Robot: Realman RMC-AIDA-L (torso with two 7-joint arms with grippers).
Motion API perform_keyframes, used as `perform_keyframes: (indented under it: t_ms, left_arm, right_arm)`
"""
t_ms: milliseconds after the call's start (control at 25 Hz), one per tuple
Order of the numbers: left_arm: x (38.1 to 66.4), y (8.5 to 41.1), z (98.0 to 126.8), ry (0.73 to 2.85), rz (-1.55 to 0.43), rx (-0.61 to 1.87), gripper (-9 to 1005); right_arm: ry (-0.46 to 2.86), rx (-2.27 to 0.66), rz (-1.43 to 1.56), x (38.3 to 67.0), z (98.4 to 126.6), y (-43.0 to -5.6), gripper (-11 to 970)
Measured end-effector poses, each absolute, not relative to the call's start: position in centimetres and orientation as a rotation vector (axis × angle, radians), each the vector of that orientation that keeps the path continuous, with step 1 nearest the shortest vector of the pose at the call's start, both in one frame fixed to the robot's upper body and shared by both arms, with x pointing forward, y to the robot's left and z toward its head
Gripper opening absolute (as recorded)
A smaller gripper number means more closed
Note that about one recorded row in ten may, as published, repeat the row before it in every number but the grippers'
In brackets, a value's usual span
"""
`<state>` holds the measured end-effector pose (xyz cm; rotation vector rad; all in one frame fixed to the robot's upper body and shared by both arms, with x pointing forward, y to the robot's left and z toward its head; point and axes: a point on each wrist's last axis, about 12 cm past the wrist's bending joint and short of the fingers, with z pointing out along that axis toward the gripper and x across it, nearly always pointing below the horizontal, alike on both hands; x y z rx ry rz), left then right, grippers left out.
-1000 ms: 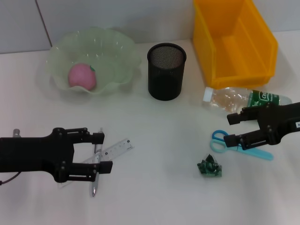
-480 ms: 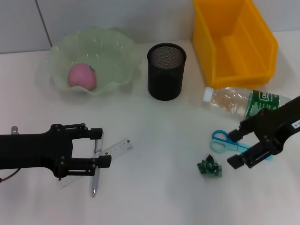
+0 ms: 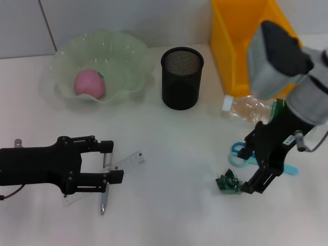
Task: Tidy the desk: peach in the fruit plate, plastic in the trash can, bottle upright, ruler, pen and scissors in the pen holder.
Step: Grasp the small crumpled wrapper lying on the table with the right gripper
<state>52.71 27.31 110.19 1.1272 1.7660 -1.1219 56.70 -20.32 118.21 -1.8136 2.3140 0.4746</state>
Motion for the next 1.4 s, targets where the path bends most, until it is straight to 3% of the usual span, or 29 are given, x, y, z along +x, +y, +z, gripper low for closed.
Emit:
perform_keyframes:
  t_ms: [720, 1400]
  left_arm:
    - [52.3, 28.0, 109.7, 1.795, -1.111, 1.117, 801]
    - [52.2, 27.9, 109.6, 1.795, -1.117, 1.113, 801]
  right_arm:
    - [2.241, -1.98, 0.365, 57.2, 114.3, -17.2, 690]
    - [2.219, -2.025, 0.334, 57.3, 113.2, -16.4, 666]
